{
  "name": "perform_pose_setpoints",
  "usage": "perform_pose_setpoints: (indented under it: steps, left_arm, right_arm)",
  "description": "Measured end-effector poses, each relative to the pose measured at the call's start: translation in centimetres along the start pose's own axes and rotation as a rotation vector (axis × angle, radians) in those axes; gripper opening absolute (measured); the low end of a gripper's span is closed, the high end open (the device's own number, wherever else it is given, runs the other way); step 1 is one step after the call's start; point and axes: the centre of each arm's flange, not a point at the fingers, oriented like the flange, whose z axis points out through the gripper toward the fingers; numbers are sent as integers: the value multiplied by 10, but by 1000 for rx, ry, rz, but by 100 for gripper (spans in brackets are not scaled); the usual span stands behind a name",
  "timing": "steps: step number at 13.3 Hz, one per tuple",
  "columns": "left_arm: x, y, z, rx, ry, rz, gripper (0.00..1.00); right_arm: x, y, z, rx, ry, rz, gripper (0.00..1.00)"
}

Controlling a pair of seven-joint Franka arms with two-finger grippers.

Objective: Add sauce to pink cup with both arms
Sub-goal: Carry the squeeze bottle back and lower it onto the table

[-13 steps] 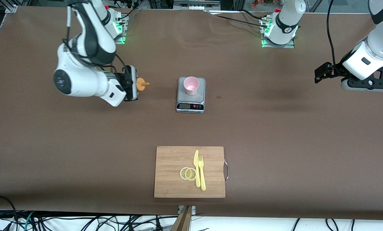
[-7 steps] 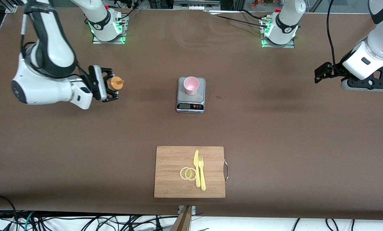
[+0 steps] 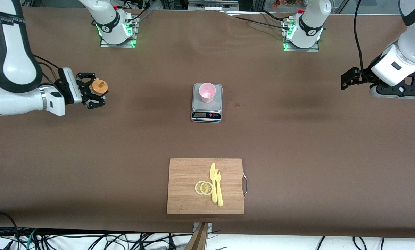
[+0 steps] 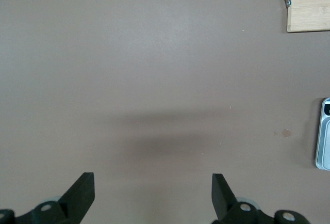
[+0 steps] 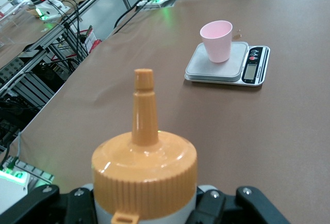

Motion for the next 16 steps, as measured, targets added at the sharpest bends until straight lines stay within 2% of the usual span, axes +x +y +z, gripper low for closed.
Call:
perform_pose_setpoints:
  steps: [6, 16]
  left_arm:
    - [0, 0, 0, 0, 0, 0, 100]
    - [0, 0, 0, 0, 0, 0, 100]
  right_arm:
    - [-69, -14, -2, -6, 135, -81, 33]
    - [-139, -12, 33, -45, 306, -211, 33]
